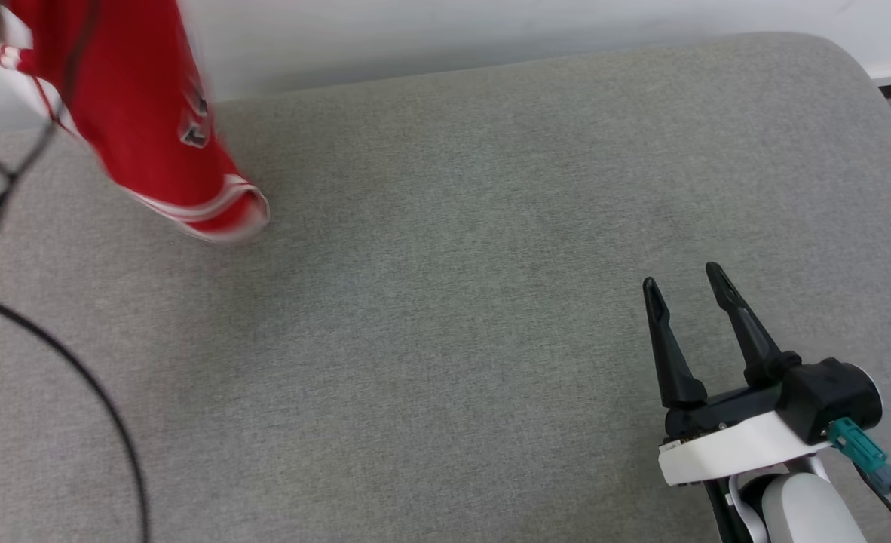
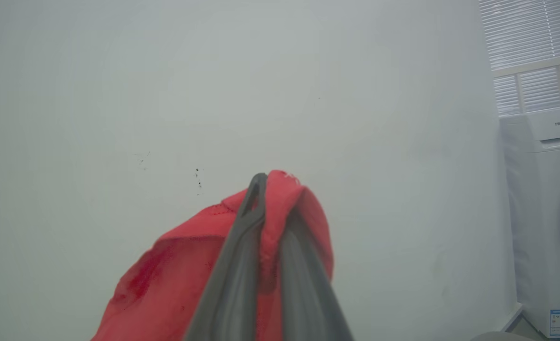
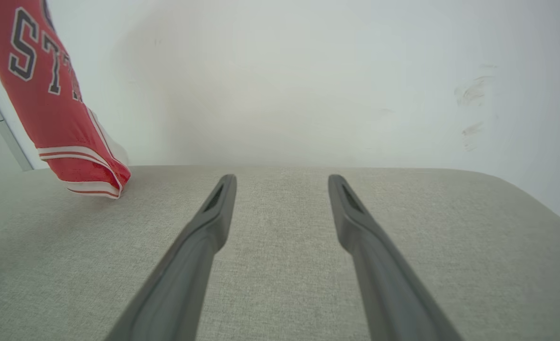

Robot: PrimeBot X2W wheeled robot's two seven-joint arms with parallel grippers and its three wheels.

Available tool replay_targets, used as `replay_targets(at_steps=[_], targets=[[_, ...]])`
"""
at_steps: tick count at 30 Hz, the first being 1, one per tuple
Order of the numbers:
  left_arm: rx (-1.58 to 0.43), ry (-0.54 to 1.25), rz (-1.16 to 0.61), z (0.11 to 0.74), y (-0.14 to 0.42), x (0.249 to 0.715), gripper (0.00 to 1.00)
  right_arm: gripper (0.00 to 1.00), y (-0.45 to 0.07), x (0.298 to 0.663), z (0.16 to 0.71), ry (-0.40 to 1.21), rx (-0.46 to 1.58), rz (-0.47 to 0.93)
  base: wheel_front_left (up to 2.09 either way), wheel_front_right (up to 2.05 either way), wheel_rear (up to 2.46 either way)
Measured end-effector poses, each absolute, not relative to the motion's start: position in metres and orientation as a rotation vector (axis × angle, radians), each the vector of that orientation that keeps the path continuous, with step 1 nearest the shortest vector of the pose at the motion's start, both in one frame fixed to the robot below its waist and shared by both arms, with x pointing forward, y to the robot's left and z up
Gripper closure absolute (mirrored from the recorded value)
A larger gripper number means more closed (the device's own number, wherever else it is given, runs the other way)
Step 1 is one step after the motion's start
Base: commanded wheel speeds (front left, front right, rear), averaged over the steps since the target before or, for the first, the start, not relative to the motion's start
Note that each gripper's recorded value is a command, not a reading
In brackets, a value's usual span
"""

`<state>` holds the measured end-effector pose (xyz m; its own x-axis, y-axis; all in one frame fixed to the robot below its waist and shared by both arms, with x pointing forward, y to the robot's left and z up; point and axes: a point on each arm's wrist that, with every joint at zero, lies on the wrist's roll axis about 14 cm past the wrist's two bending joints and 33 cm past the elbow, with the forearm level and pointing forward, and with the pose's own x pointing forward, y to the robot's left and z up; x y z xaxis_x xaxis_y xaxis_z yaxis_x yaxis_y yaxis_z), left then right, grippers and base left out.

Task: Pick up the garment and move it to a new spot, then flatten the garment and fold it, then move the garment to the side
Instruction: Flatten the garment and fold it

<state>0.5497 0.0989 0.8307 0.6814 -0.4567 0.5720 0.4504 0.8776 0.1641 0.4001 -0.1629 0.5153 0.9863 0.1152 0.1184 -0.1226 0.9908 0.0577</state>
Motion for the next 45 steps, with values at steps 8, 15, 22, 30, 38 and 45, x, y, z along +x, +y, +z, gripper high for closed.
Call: replay_targets(at_steps=[8, 15, 22, 30, 38, 45], targets=[[-0.011, -0.385, -0.9, 0.724, -0.029, 0.509, 1.0, 0.0, -0.175, 0.395, 0.512, -0.104, 0.073, 0.081, 0.0, 0.0, 0.0], [-0.13, -0.003, -1.18, 0.577, -0.114, 0.42, 1.0, 0.0, -0.191, 0.394, 0.511, -0.101, 0.056, 0.034, 0.0, 0.0, 0.0], [-0.178, 0.22, -1.366, 0.509, -0.16, 0.329, 1.0, 0.0, -0.197, 0.397, 0.511, -0.103, 0.037, 0.02, 0.0, 0.0, 0.0], [-0.134, 0.242, -1.428, 0.49, -0.173, 0.294, 0.0, 0.0, -0.191, 0.398, 0.514, -0.109, 0.034, 0.039, 0.0, 0.0, 0.0], [-0.035, 0.177, -1.271, 0.485, -0.137, 0.347, 0.0, 0.0, -0.179, 0.4, 0.519, -0.125, 0.037, 0.074, 0.0, 0.0, 0.0], [0.017, 0.107, -1.024, 0.499, -0.08, 0.397, 0.0, 0.0, -0.167, 0.398, 0.525, -0.142, 0.033, 0.11, 0.0, 0.0, 0.0]])
